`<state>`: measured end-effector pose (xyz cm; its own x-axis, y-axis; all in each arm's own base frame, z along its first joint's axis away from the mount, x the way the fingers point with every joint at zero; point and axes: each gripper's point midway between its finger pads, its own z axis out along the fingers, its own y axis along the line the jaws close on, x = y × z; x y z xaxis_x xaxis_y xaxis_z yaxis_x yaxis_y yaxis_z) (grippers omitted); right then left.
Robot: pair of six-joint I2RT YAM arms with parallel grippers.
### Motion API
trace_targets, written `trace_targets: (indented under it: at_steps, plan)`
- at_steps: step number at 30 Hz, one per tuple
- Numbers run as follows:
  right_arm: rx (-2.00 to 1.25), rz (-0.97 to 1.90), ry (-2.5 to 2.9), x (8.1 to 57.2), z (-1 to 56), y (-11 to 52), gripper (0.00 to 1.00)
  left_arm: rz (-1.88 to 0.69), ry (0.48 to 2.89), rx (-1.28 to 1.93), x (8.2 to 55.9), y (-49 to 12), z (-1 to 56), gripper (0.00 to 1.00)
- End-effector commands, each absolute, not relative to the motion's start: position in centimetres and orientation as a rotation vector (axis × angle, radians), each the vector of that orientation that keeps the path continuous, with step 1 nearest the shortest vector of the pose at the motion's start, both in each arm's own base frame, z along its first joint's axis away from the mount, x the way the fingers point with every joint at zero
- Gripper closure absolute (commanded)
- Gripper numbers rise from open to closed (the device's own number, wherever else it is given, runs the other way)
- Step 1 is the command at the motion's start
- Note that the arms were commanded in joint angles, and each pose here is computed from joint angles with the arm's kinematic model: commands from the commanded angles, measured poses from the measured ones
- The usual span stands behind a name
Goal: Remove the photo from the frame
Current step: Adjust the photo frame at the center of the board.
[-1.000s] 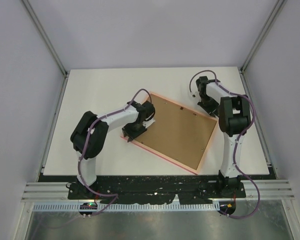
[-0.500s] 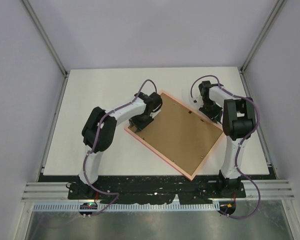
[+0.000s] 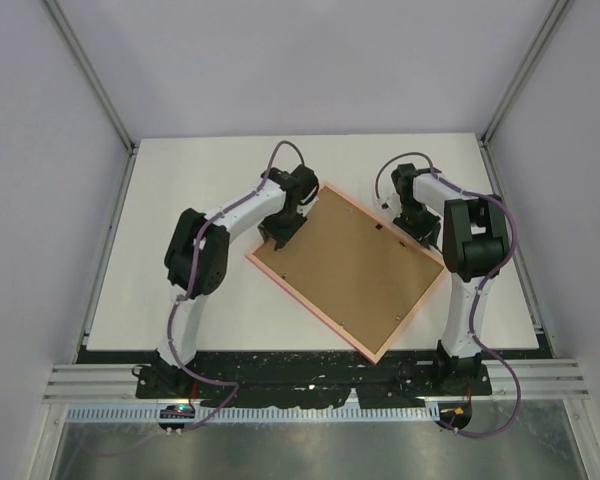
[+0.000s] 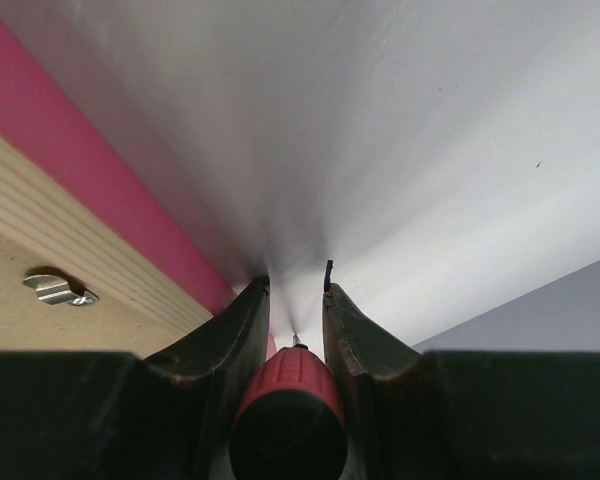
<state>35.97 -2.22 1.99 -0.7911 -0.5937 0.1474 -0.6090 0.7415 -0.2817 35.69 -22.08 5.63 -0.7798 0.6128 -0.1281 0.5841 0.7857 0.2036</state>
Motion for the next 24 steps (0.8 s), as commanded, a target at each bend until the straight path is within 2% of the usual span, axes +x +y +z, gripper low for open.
trace_targets:
  at_steps: [1,6,11,17,24]
  plan:
    - [0.980,0.447,-2.988,37.2,3.2,-0.8,0.92,0.092,2.686,0.973,34.2,-20.3,10.8,0.60]
    - [0.966,0.444,-2.993,37.3,3.3,-0.7,0.92,0.108,2.674,1.085,30.8,-18.2,10.5,0.60]
    - [0.946,0.423,-3.000,37.3,3.4,-0.5,0.92,0.184,2.732,1.152,28.8,-17.3,7.4,0.61]
    - [0.941,0.416,-2.997,36.9,3.4,-0.5,0.92,0.227,2.808,1.202,28.0,-18.0,4.2,0.61]
    - [0.950,0.392,-2.997,36.8,3.3,-0.2,0.92,0.240,2.820,1.204,28.9,-19.7,3.1,0.59]
